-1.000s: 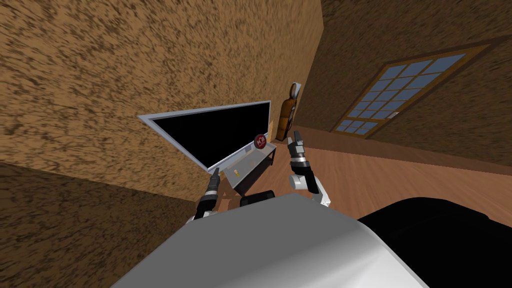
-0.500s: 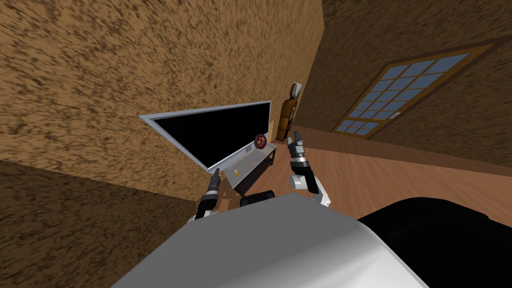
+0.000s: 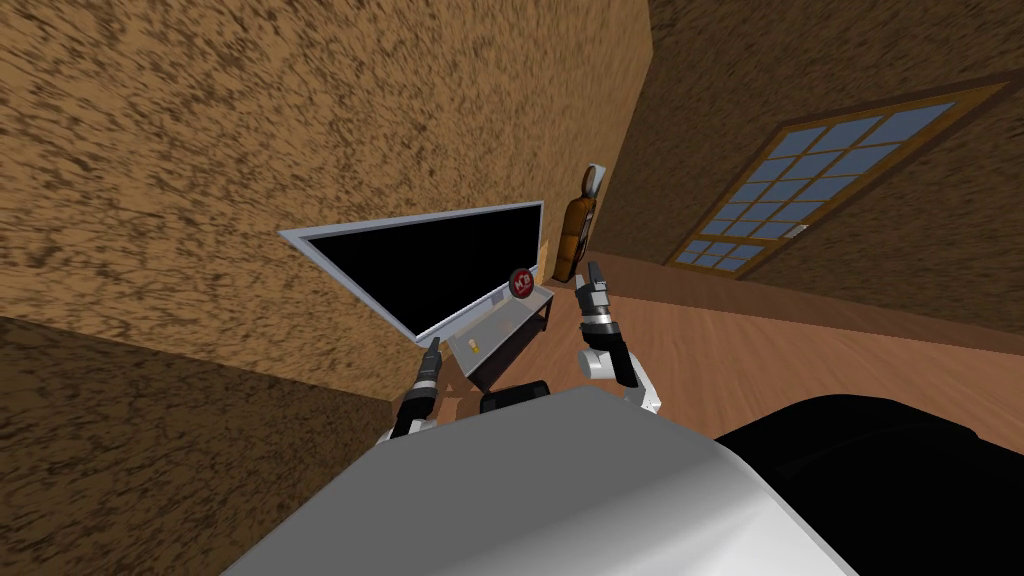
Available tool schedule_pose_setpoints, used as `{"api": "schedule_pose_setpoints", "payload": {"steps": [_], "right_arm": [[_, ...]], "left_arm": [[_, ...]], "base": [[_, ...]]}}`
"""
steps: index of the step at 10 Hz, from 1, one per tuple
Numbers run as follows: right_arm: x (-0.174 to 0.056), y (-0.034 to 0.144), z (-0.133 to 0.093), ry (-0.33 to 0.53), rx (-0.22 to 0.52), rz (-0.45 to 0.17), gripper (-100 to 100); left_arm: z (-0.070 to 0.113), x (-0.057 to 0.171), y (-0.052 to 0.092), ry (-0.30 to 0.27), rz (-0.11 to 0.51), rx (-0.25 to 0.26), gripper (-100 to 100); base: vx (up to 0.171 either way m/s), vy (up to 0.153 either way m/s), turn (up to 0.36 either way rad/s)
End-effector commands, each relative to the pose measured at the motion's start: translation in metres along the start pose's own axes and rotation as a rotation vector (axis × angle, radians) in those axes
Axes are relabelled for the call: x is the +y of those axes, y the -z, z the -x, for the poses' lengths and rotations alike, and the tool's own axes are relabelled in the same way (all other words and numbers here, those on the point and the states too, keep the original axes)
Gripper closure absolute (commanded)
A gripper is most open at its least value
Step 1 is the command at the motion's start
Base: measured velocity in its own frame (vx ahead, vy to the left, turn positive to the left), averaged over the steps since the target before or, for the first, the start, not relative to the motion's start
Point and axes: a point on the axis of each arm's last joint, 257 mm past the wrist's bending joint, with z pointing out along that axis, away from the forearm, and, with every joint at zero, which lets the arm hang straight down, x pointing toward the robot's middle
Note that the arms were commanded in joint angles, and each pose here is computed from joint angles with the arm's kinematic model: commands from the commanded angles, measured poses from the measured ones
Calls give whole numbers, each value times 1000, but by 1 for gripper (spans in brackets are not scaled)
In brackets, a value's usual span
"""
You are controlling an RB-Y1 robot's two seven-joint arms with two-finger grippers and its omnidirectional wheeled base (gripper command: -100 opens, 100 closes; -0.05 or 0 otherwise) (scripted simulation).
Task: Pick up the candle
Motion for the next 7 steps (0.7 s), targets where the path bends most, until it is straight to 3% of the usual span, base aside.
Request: {"api": "schedule_pose_setpoints", "payload": {"steps": [1,4,5,7], "right_arm": [[0,0,0,0,0,0,0],[0,0,0,0,0,0,0],[0,0,0,0,0,0,0],[0,0,0,0,0,0,0]], "left_arm": [[0,0,0,0,0,0,-100],[0,0,0,0,0,0,-100],[-4,16,-3,15,44,1,-100],[-7,27,-4,20,74,5,-100]], "base": [[-9,13,-37],[-1,1,-4],[20,-27,77],[30,-40,116]]}}
